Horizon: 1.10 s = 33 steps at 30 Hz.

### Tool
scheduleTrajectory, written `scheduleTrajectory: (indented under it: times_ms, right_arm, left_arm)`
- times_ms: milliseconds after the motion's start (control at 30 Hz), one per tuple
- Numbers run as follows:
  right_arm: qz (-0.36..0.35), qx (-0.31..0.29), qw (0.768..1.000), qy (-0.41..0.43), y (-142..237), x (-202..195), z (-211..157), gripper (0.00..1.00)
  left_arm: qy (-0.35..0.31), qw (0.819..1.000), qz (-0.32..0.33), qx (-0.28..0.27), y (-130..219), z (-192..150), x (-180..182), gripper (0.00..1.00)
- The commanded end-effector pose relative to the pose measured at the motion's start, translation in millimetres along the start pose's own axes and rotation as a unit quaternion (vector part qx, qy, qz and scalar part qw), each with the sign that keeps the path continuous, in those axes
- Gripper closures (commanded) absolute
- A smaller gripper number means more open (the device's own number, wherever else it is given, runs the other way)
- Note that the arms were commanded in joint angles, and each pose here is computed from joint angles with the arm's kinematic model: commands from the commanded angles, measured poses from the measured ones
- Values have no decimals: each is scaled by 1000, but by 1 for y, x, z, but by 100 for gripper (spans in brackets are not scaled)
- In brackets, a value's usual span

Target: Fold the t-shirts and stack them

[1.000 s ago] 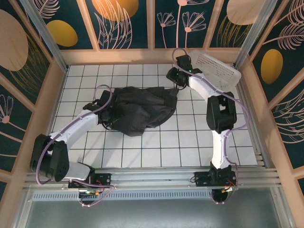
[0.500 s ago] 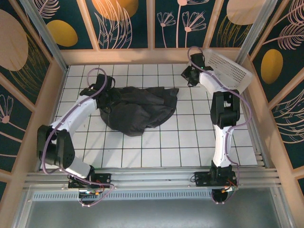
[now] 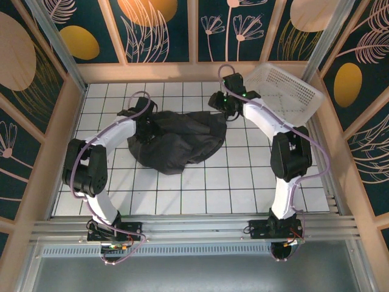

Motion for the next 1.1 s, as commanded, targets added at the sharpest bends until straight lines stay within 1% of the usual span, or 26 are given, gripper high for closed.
scheduleTrajectory:
  times_ms: [0, 33, 133, 233, 267, 300, 333, 400, 433, 467, 533, 600, 700, 767, 833, 900, 967, 1067]
  right_arm:
    - [-10, 18, 1000, 0, 2, -17, -15, 50]
    - [-11, 19, 1000, -2, 2, -19, -17, 50]
    - [-18, 22, 1000, -4, 1, -25, -23, 50]
    - [-24, 25, 999, -6, -1, -30, -25, 51]
    - [-24, 26, 999, -7, -2, -30, -26, 51]
    - [-22, 26, 999, -7, -2, -30, -26, 51]
    - [-21, 27, 999, -7, -1, -30, -26, 51]
    - [-20, 28, 999, -6, -1, -29, -27, 51]
    - [-20, 27, 999, -6, 0, -30, -27, 51]
    - [-17, 26, 1000, -5, 1, -29, -27, 51]
    - [-13, 26, 1000, -2, 3, -29, -28, 51]
    - [-5, 28, 1000, 1, 5, -28, -30, 51]
    - [22, 38, 999, 17, 12, -20, -36, 51]
    - [62, 51, 996, 35, 20, -9, -44, 51]
    - [83, 57, 994, 48, 27, -6, -51, 50]
    - [83, 61, 993, 50, 30, -11, -56, 50]
    - [73, 65, 994, 50, 30, -19, -60, 50]
    - [66, 65, 995, 46, 29, -25, -62, 50]
  left_arm:
    - [-23, 999, -5, 48, -4, -33, -5, 64]
    - [-28, 998, -10, 51, -2, -39, -9, 67]
    - [-38, 996, -19, 79, -1, -62, -15, 69]
    - [-48, 992, -13, 114, -6, -85, -9, 79]
    - [-50, 993, -20, 107, 1, -86, -10, 80]
    - [-52, 993, -22, 99, 5, -84, -10, 79]
    - [-56, 995, -25, 82, 14, -77, -14, 75]
    - [-63, 997, -31, 32, 39, -57, -22, 60]
    - [-62, 998, -27, 2, 56, -45, -25, 56]
    - [-59, 998, -18, -25, 72, -35, -24, 54]
    - [-40, 997, 9, -59, 93, -23, -17, 51]
    - [-18, 997, 33, -75, 103, -17, -7, 50]
    - [25, 997, 35, -69, 98, -16, 7, 49]
    - [60, 996, 18, -60, 90, -15, 13, 49]
    - [84, 995, -8, -55, 83, -12, 9, 49]
    - [92, 995, -30, -33, 73, -15, 0, 50]
    - [97, 994, -50, 2, 57, -27, -8, 53]
    - [88, 995, -48, 27, 43, -42, -10, 55]
Point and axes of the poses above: each hand's point on the last joint's axis, 136 mm out from that joint toward the fingers, its own y axis back along the fingers, its own x axis along the line the jaws close on, z = x × y, the point moved 2 cm from there along y, back along the fingers, and after that the axes turned 14 degrees about -y, right-handed, at the moved point
